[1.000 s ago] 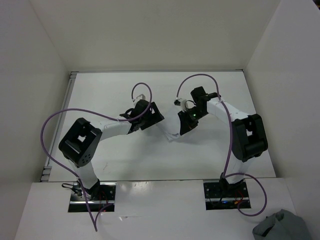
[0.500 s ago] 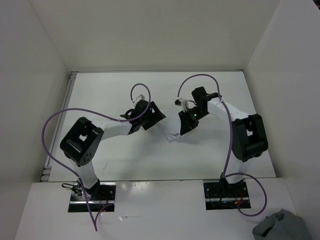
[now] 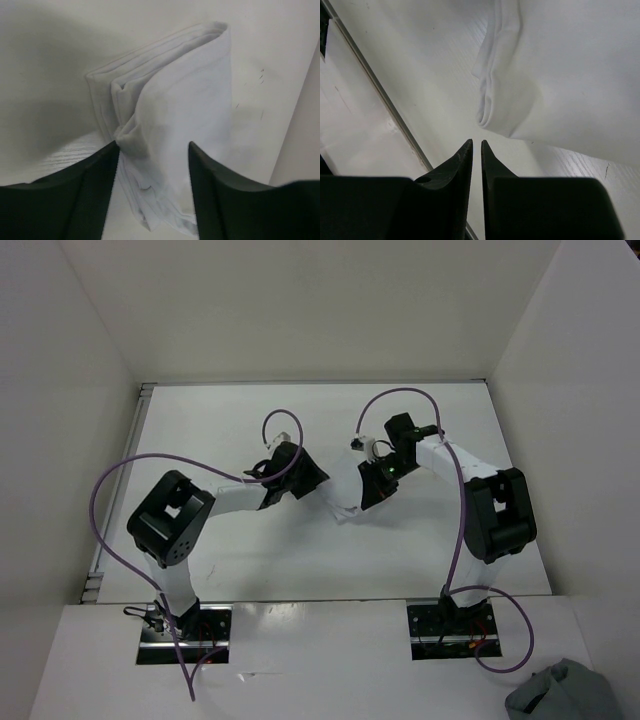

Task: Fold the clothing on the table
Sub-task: Fold the skirt

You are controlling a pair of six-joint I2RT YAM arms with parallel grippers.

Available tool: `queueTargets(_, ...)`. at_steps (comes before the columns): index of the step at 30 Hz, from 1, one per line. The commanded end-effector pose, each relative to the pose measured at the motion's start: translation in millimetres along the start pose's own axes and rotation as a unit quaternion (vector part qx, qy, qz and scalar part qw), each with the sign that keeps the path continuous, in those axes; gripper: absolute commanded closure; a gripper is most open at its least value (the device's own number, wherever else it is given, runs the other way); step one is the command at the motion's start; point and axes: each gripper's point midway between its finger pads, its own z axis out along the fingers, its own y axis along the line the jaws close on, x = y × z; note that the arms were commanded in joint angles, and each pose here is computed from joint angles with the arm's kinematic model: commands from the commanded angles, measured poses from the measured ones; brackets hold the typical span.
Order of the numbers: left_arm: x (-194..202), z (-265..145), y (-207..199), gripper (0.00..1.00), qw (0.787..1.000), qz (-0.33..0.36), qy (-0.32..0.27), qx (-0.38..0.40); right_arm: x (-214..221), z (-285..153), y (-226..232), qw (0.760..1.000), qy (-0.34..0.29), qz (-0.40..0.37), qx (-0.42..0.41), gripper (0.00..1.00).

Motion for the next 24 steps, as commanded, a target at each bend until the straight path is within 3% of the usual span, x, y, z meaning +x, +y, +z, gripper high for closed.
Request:
queueTargets(1,-2.1,7.0,-2.3,0.41,1.000,-0.017,-0.005,0.014,-1.3,-2.5,3.1,1.000,-0.009,-0.007,-0.013,0.84)
queueTargets(6,-1.1,9.8,-0.5,0.74,1.000,-0.017,-0.005,0.013,0.4,-4.4,1.2,1.000,-0.008,-0.006,-0.012,0.84)
queueTargets(11,-6.1,0.7,-11.0,0.90,0.999,-0.010,-0.019,0.026,-0.3,-6.0,0.2,1.000,-0.013,-0.002,-0.014,0.84)
queueTargets(15,-21.6,-20.8,-32.0,0.97,0.998,0.012,-0.050,0.044,0.9,-6.2,2.2,1.000,-0.011,-0.005,-0.020,0.84)
queueTargets(24,-57.2,-52.4,-90.5,0.98,0.987,0.072,-0.119,0.077,2.7,-3.9,-1.3,1.000,-0.009,0.005,-0.025,0.84)
